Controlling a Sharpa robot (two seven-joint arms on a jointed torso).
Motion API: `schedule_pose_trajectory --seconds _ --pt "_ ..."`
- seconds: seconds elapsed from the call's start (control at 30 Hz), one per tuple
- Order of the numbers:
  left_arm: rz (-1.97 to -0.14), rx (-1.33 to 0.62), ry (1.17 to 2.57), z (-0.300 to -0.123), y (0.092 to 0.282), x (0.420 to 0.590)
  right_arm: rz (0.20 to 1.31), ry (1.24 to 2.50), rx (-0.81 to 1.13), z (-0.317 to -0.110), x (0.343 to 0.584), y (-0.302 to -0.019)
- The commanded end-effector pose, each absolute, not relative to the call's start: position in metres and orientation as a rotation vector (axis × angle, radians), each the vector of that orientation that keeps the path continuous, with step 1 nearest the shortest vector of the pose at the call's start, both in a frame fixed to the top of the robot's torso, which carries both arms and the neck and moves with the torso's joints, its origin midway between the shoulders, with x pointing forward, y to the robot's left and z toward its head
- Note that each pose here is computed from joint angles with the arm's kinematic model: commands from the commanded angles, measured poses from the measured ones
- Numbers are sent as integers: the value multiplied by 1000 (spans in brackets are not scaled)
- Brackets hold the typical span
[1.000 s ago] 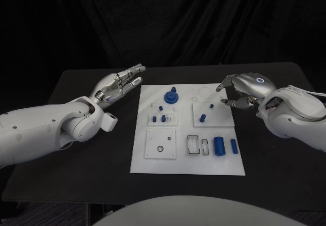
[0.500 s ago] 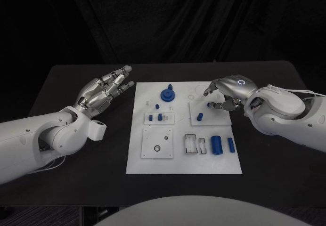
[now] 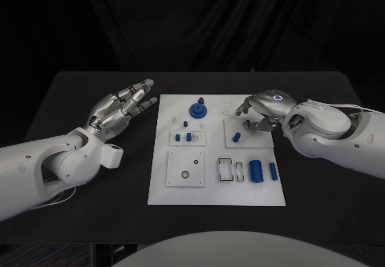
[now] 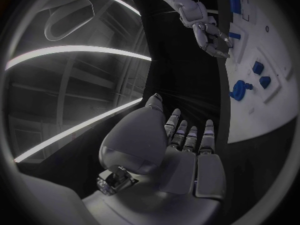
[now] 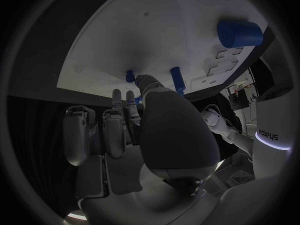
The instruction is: Assemble the parts on the task board
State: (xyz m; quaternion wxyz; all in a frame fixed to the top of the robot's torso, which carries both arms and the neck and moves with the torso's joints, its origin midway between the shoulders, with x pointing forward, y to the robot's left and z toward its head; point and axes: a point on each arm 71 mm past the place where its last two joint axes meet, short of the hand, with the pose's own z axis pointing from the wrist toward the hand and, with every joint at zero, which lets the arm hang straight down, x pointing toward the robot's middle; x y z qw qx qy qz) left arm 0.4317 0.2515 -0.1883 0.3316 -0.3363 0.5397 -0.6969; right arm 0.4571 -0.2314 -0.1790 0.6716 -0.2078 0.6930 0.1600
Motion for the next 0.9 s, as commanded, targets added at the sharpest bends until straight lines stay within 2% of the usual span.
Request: schedule_pose_trajectory --seconds 0.03,0.9 --pt "-1873 -871 1378 -185 249 430 327 1584 -469 -182 457 -233" --pt "-1867 -875 1395 -188 247 434 325 1581 -438 -182 454 -239"
